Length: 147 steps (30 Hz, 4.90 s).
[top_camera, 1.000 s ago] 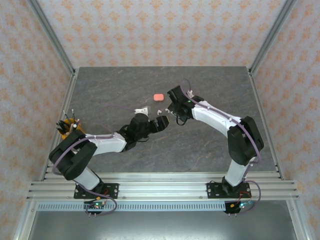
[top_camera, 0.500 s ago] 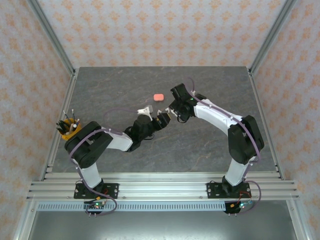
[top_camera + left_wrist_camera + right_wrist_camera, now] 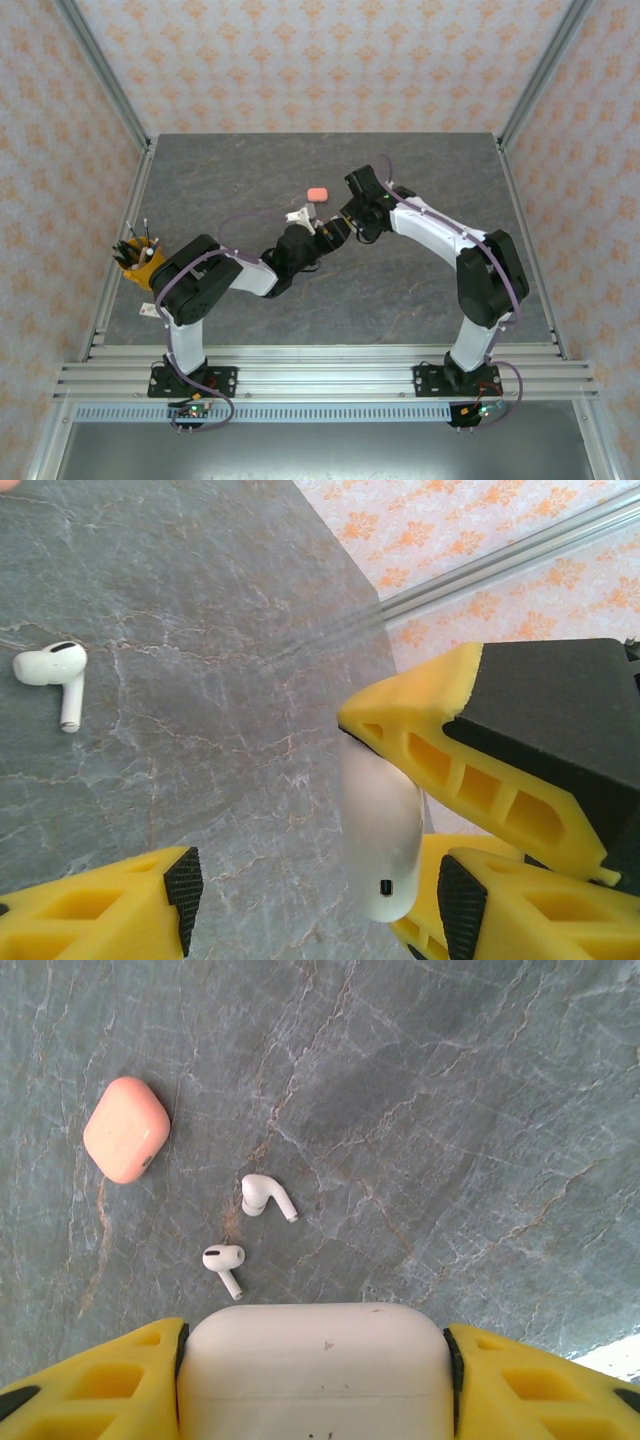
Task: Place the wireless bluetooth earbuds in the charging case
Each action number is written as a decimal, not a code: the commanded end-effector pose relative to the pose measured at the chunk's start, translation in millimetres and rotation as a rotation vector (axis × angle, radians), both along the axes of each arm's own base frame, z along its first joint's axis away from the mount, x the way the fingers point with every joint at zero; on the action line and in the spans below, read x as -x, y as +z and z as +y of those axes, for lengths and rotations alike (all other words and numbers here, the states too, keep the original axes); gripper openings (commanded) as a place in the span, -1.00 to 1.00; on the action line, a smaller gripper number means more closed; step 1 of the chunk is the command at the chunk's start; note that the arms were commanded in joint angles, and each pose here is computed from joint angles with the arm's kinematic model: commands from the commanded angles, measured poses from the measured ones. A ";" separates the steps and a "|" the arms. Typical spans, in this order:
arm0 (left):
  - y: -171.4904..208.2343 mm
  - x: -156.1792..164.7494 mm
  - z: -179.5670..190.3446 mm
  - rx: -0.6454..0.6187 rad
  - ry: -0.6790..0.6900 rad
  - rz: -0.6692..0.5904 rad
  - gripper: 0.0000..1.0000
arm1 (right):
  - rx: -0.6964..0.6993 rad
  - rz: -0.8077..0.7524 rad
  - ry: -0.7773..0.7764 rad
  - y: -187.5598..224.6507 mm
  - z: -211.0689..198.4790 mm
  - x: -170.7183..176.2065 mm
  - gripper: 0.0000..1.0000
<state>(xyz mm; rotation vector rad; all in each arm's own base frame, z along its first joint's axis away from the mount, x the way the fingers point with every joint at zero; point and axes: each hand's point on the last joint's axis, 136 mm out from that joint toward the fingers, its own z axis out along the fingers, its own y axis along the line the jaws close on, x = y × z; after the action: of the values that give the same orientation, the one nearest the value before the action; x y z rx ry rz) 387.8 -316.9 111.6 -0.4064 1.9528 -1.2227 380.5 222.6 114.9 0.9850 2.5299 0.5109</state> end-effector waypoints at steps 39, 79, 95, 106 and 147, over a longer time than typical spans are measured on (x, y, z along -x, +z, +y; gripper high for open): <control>16.7 -22.4 -24.8 0.050 0.029 -0.067 -0.36 | -0.067 0.005 -0.014 5.7 4.6 -2.9 0.07; 97.6 32.3 32.6 -0.227 -0.628 0.005 -0.87 | -0.410 -0.591 0.646 99.3 7.7 22.7 0.47; 101.7 20.5 27.9 -0.214 -0.616 -0.008 -0.88 | -0.422 -0.542 0.733 85.3 35.3 30.2 0.37; 122.8 19.4 24.9 -0.196 -0.627 -0.053 -0.91 | -0.356 -0.449 0.647 38.7 20.2 18.3 0.22; 162.3 18.5 7.7 -0.124 -0.733 -0.129 -0.93 | -0.420 -0.619 0.652 118.9 -13.5 24.7 0.79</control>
<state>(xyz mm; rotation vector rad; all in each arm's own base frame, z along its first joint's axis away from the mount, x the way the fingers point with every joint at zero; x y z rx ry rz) 371.5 -301.6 253.5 0.4224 2.1798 -1.4495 353.5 202.6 201.7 0.1147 2.2329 1.2701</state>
